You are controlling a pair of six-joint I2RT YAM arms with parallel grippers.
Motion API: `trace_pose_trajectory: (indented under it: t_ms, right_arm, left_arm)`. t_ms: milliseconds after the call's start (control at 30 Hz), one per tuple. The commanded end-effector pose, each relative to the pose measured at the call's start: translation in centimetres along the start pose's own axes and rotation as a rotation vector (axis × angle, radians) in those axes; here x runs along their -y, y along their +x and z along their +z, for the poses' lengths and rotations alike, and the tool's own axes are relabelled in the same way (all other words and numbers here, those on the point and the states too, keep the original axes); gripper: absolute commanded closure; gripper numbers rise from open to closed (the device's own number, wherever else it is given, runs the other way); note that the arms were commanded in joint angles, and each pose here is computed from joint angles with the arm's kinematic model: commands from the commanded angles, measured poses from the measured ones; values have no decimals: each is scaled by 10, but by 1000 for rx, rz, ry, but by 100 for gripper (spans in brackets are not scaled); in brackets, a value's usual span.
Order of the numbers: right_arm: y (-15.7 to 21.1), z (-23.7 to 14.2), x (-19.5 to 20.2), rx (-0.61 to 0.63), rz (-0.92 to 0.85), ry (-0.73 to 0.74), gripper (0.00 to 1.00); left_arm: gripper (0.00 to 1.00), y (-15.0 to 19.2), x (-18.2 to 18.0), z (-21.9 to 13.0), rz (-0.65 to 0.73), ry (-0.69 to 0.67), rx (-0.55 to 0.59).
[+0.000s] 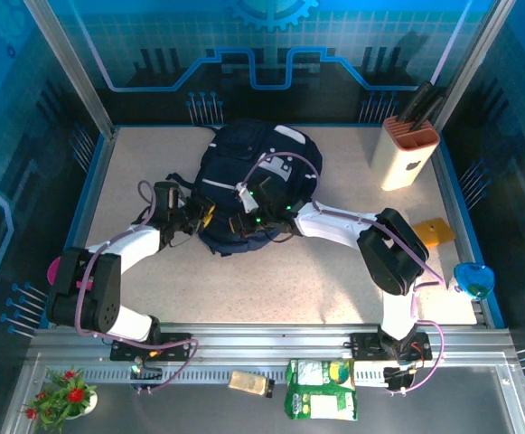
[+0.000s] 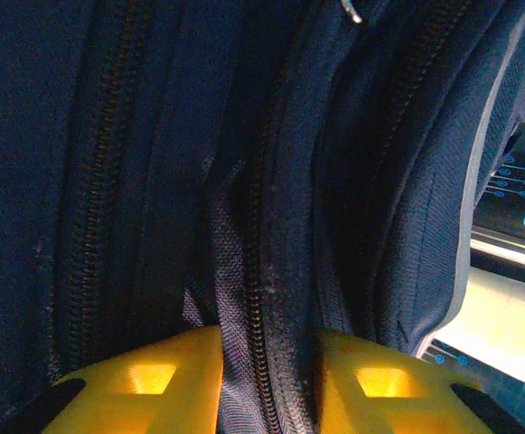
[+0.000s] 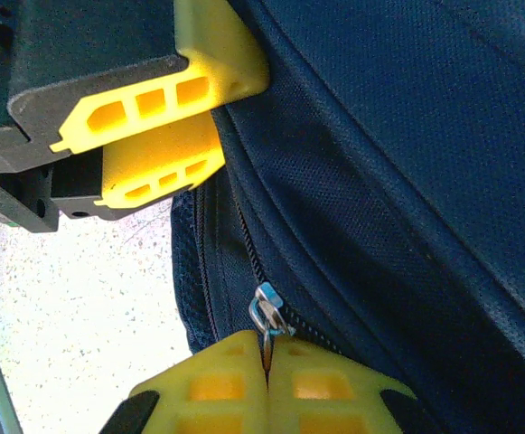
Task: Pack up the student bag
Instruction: Zip the student bag at the top-center of the table.
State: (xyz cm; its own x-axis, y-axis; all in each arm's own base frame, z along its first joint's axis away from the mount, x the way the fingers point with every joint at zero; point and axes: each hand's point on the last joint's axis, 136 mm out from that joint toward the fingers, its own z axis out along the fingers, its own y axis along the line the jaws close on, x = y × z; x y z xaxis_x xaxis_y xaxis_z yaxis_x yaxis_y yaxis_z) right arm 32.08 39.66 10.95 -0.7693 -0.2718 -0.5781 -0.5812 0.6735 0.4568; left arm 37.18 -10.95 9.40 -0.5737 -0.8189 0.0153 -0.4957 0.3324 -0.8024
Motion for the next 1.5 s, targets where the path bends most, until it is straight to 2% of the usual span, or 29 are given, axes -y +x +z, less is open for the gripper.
trace_pose_trajectory:
  t_ms: [0, 133, 333, 600, 800, 1067, 1200, 1333, 1467]
  right_arm:
    - [-14, -3, -16, 48, -26, -47, 100]
    - [-8, -7, -7, 38, -47, 3, 100]
    - [14, -29, 34, 17, -38, 103, 100]
    - [54, -63, 84, -63, -83, 234, 100]
    - [63, -80, 110, -89, -100, 320, 100]
    - [44, -102, 152, -41, -39, 502, 100]
    - [27, -109, 183, -5, 60, 568, 100]
    - [9, -113, 210, 31, 170, 537, 100]
    - [-10, -116, 226, 64, 205, 525, 97]
  left_arm:
    - [73, -4, 8, -2, 3, 29, 30]
    - [81, -6, 12, 1, 11, 33, 30]
    - [88, -11, 21, 0, 57, 35, 44]
    - [92, -14, 19, 3, 68, 24, 42]
    - [93, -13, 18, 3, 71, 22, 32]
    - [94, -10, 16, 2, 94, 9, 6]
    - [93, -7, 15, 1, 108, 2, -12]
    - [93, -4, 14, 3, 115, -2, -37]
    - [93, -2, 16, 3, 129, 2, -55]
